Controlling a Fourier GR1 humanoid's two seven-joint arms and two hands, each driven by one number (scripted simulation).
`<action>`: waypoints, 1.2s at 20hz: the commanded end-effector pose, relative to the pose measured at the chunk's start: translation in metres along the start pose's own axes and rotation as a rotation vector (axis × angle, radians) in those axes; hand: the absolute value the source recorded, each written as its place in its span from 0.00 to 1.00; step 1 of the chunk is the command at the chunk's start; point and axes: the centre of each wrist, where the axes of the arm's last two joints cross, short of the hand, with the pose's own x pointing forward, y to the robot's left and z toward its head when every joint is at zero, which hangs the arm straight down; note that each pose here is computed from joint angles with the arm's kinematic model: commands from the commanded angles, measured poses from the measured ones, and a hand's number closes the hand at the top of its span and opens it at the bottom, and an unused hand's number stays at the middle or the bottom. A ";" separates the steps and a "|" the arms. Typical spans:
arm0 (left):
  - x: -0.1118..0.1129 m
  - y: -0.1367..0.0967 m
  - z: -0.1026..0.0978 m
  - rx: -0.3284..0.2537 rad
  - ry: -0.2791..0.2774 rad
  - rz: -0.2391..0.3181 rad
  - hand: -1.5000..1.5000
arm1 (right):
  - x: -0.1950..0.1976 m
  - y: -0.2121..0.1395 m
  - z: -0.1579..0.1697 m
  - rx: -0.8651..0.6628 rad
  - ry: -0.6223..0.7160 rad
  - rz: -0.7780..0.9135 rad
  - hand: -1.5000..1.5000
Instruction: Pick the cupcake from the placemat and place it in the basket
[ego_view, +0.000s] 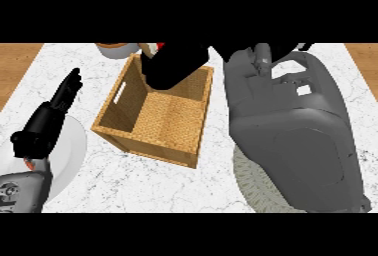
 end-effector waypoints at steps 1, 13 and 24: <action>0.001 0.007 -0.008 0.006 0.003 -0.001 0.50 | 0.017 0.024 -0.009 0.079 0.060 0.023 1.00; -0.005 0.009 -0.001 -0.004 0.011 0.009 0.50 | 0.015 0.055 -0.040 0.195 0.230 0.385 1.00; 0.010 0.001 -0.011 0.013 0.000 -0.016 0.50 | 0.013 0.066 -0.045 0.356 0.206 0.348 0.00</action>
